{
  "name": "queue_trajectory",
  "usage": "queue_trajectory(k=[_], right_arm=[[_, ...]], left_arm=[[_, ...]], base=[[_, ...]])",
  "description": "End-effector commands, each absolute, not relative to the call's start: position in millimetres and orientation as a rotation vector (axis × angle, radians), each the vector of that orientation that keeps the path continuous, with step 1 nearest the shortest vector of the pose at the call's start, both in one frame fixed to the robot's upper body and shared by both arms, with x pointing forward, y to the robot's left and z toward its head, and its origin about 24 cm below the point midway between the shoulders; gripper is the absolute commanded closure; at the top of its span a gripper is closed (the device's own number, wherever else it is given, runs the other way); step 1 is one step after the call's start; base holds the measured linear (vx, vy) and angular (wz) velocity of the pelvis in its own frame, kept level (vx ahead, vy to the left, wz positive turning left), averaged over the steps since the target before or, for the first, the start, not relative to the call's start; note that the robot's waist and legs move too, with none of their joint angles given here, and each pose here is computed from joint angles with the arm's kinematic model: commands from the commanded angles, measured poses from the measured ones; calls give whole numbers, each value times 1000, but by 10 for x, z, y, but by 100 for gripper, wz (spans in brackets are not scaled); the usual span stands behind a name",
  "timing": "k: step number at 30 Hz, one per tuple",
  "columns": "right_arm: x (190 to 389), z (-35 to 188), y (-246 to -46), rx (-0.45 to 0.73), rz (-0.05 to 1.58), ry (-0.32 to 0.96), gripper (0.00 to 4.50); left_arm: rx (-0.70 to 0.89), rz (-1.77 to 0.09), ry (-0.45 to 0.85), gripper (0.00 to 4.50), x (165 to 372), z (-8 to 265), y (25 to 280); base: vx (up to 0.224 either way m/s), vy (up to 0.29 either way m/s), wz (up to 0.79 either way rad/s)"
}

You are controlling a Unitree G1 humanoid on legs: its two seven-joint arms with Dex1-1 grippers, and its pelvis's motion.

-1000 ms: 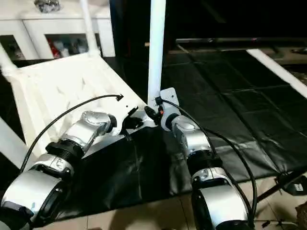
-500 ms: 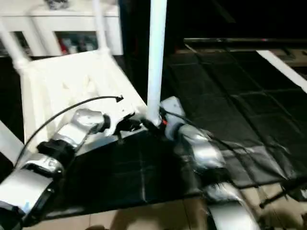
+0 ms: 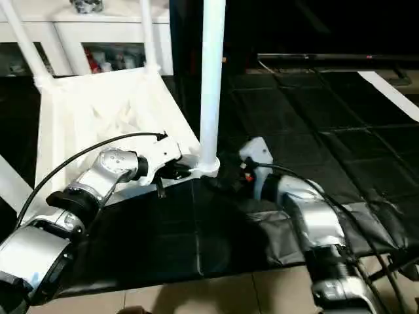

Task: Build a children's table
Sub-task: Rotate leg to tighten

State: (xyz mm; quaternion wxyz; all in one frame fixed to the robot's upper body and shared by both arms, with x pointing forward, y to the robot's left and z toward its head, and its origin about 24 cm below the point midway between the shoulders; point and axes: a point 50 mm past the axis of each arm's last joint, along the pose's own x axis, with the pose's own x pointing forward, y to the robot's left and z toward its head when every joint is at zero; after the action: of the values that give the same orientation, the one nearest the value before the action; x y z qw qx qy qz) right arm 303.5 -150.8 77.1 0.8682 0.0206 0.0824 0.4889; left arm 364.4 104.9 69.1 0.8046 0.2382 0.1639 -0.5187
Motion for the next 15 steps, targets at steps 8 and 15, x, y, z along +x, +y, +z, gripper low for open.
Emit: queue_trajectory(k=[8,15], right_arm=[[3083,970,-1345,209,1081,73,0],[3150,1122,-1262,308,1068,13,0]], left_arm=[[403,-1135,241,345,3667,1085,1124],[311,-1093,251,303,3525,1169,1380]], base=[[0,0,0],[0,0,0]])
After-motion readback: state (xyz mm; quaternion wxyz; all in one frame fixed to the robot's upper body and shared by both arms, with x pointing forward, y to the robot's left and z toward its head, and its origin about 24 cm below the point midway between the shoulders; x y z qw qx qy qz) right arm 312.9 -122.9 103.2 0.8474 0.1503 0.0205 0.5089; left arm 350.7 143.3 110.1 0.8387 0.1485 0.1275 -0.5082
